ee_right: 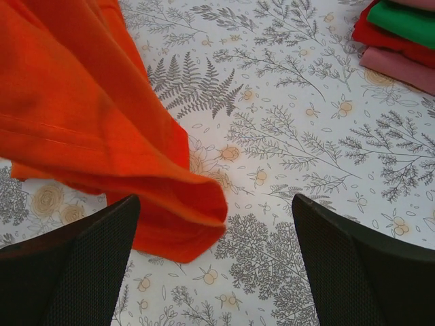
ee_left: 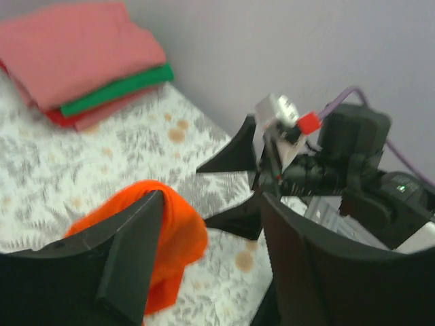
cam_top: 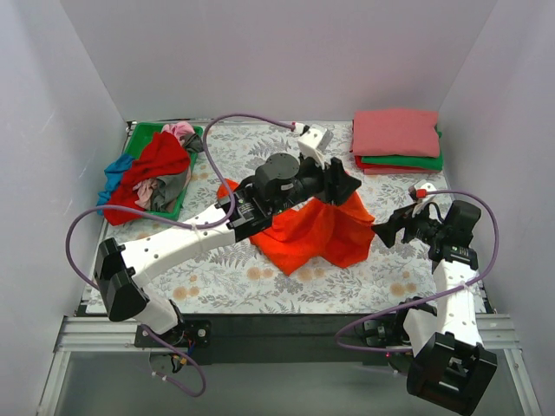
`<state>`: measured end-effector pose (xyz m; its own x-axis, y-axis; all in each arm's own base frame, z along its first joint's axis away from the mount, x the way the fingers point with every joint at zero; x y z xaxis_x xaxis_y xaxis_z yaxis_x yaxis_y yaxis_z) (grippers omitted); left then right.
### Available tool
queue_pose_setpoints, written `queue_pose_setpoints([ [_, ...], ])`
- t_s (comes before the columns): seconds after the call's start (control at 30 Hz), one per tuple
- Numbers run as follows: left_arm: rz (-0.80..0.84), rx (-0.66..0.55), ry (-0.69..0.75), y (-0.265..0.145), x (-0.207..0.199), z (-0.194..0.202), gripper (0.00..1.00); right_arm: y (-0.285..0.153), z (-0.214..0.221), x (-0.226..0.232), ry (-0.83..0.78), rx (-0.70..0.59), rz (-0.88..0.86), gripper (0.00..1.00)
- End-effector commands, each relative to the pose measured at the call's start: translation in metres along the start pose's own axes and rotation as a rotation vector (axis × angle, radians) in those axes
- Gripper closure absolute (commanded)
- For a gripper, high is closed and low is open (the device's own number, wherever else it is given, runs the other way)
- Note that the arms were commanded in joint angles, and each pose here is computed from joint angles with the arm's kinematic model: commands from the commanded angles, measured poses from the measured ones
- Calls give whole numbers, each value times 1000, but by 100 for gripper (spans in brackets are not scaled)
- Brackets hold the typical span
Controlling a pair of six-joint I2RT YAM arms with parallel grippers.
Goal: Fold and stack the t-shirts
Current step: Move the tshirt to the center of the board, then flatten the tshirt out
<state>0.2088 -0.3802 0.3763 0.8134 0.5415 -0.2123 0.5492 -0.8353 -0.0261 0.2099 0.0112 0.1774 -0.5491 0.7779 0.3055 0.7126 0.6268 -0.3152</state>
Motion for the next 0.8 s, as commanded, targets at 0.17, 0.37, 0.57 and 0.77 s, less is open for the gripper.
queue_pose_setpoints([
  [0.17,-108,188,-14,-46,19,54,30,-6,-10,-2,-41,-30,20,2],
  [0.37,-311,220,-132,-123,48,106,26,-6,-7,0,-62,-21,-3,2],
  [0.57,-360,264,-372,-183,56,166,25,-3,0,10,-74,-9,-129,1],
  [0.77,-380,330,-461,-200,59,202,25,-1,11,13,-113,49,-168,2],
])
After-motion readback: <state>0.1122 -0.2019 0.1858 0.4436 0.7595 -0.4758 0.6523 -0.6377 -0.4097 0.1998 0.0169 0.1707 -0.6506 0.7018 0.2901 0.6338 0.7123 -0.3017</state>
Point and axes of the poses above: each gripper's point midway between its finger pads, its own y axis out along the fingers, its own x axis along the line the jaws close on, z = x × y, the point moved 7 cm from there along -y, back along the fingers, and after that the axes turned 11 degrees about y, right-handed, at the moved point
